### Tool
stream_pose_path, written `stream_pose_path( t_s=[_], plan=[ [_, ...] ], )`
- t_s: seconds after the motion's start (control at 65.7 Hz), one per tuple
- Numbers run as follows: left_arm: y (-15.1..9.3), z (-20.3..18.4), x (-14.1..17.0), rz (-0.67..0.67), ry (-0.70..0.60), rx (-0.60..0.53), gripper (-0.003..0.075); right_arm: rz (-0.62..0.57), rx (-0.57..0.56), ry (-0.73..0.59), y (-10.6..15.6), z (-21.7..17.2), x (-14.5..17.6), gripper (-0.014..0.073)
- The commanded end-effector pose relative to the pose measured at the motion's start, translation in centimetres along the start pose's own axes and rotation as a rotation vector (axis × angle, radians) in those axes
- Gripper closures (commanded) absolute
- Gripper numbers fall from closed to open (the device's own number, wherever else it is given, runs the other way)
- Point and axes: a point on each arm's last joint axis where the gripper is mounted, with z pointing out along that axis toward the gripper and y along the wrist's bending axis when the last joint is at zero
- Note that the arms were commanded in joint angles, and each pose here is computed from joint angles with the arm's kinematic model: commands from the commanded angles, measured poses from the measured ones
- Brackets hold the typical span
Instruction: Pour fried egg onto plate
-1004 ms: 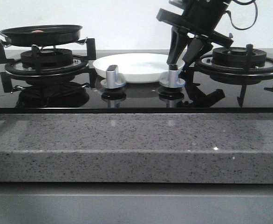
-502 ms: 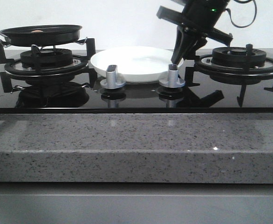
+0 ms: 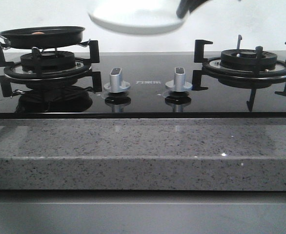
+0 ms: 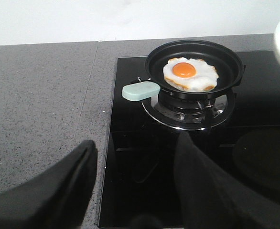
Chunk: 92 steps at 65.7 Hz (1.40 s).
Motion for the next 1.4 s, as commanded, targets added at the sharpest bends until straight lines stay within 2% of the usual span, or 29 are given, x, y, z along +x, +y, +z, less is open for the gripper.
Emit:
stream_pose_path(
  t_s=[0.0, 0.198, 0.38, 0.593, 0.807, 1.385],
  plan=[
    [0.1, -0.5, -1.8, -0.001, -0.113, -0.003, 0.0355, -0.060, -0.034, -0.015, 3.3, -6.1, 1.1, 0.0662],
    [0.1, -0.5, -1.8, -0.001, -0.113, -0.003, 0.0355, -0.114, -0.020, -0.033, 5.4, -8.5, 3.4, 0.0662],
    [0.1, -0.5, -1.8, -0.001, -0.113, -0.003, 0.0355, -0.154, 0.009, -0.060, 6.5, -9.0, 6.0, 0.0662],
    [0.1, -0.5, -1.8, -0.001, -0.113, -0.003, 0.0355, -0.133, 0.023, -0.049, 5.7, -7.8, 9.2, 0.0662],
    [0.1, -0.5, -1.8, -0.001, -0.113, -0.003, 0.0355, -0.094, 0.057, 0.008, 3.9, -4.5, 11.5, 0.0662],
    [0.1, -0.5, -1.8, -0.001, -0.113, -0.003, 0.0355, -0.084, 0.067, 0.011, 3.3, -3.6, 12.0, 0.0662]
  ],
)
